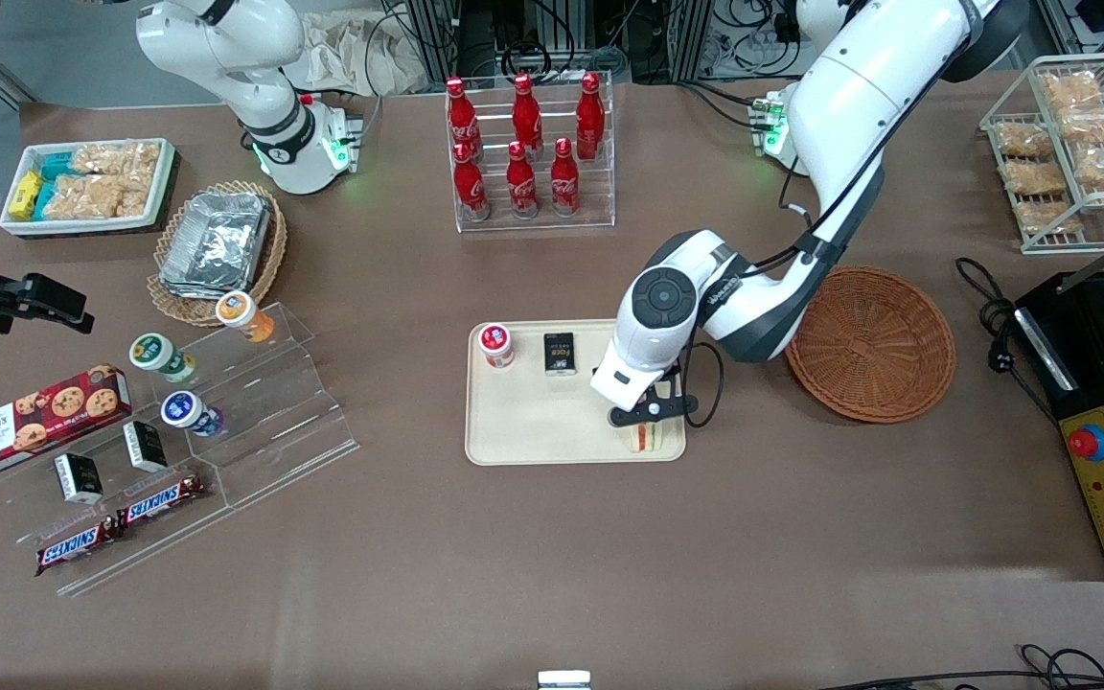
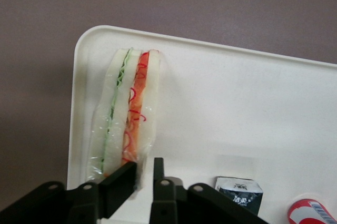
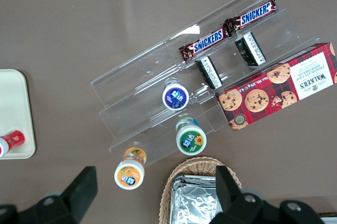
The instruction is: Place sandwich from basket to tray
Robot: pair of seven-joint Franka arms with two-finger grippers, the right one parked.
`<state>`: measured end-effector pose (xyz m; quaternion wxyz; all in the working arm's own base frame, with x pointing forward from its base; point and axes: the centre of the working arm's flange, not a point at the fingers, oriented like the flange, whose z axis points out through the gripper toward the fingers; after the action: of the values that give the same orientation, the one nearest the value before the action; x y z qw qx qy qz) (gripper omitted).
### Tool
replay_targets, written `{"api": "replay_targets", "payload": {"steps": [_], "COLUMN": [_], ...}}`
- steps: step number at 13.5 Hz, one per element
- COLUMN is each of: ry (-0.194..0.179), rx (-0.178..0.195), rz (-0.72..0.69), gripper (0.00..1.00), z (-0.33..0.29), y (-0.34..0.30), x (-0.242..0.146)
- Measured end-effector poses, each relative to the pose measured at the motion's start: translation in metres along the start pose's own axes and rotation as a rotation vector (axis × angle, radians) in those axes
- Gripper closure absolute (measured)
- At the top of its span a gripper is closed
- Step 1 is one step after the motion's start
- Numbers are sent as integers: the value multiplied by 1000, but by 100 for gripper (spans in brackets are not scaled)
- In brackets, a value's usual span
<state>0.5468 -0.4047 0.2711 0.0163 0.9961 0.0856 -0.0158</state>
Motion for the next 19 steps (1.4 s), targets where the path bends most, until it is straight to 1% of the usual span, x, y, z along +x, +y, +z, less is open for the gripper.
{"api": "replay_targets", "payload": {"steps": [3,4,5,6,7,8,10,11,13,15,17,18,19], "ry": [6,11,15,18,19,22,37,40,26,53,77,90,99], "rx": [0,2,14,29,35,23,-24,-42,-63,-52,-51,-38,-15], "rz": [-11,-26,-43,-63,-88,-116,-175,-214,-289,-317,-322,-301,-275], "gripper": [42,31,20,11,1,0,0,0,0,0,0,0,0], "z": [-3,-10,-24,-45,-72,-106,-178,-211,-271,-319,-356,-373,-389], "y": [-1,-4,-9,-14,-17,-19,-29,-45,-97,-144,-190,-214,-239], "x": [2,7,15,24,32,40,53,62,76,78,79,78,74]}}
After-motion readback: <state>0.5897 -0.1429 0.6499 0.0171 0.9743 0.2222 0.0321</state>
